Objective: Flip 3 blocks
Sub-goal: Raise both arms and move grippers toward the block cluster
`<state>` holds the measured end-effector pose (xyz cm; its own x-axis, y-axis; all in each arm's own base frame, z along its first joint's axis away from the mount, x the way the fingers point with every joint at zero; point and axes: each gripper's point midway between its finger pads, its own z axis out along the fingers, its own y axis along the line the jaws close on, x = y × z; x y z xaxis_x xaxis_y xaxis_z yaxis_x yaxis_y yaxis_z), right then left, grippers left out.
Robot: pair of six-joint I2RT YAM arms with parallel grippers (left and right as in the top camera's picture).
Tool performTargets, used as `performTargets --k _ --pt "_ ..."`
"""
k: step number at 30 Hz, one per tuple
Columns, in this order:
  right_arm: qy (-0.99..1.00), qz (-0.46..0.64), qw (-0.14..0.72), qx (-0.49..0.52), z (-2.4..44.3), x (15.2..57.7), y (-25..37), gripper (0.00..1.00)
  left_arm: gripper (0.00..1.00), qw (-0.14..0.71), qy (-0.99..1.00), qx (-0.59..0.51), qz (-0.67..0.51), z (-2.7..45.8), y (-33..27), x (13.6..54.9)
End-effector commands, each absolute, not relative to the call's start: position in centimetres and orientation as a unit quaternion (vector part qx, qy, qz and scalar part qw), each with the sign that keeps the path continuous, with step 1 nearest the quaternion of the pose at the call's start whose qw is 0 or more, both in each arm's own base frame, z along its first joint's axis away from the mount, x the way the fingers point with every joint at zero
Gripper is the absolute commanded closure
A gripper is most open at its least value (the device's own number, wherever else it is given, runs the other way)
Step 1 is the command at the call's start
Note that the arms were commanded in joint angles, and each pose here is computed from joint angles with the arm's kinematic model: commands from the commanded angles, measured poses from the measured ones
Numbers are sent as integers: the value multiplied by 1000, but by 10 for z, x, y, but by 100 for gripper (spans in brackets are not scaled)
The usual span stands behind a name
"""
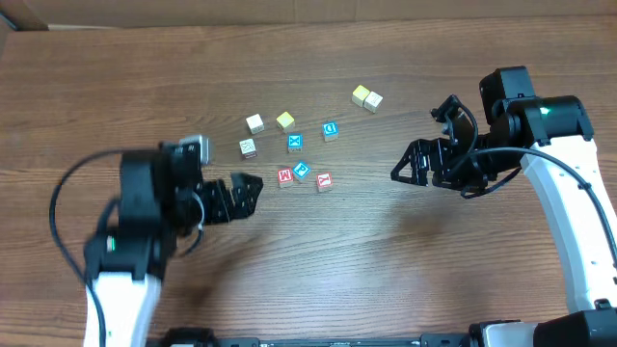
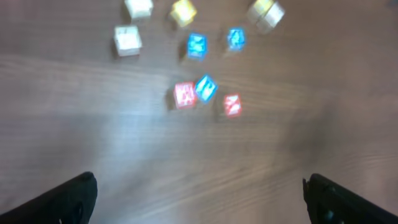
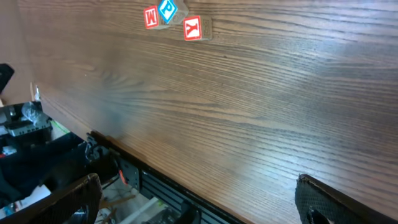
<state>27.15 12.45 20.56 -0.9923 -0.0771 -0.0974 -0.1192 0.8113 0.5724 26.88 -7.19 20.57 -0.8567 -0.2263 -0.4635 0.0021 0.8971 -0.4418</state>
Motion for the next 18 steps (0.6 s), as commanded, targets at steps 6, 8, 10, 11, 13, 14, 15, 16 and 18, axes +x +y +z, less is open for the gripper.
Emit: performTargets --k 6,8,10,11,13,14,15,16,18 --pt "955 279 73 -66 211 285 119 0 0 197 960 -64 -188 213 -65 291" --pt "955 279 76 -67 211 287 119 0 0 199 961 -62 -181 212 -63 292" --pt "955 279 79 -68 211 288 119 0 0 201 963 -65 -168 210 -59 292" --pt "954 280 79 -68 211 288 119 0 0 198 963 -69 -169 210 -59 292" --pt "954 280 85 -70 212 291 120 0 0 193 964 -69 -168 208 -58 291" --pt "953 280 88 -70 212 292 120 0 0 191 965 -70 -168 207 -58 291" --pt "953 280 89 -69 212 293 120 0 0 191 965 -69 -168 207 -58 290" --pt "953 282 91 -70 213 294 121 0 0 191 965 -69 -168 207 -58 291" --pt "952 282 94 -71 213 295 121 0 0 189 965 -69 -168 207 -58 290"
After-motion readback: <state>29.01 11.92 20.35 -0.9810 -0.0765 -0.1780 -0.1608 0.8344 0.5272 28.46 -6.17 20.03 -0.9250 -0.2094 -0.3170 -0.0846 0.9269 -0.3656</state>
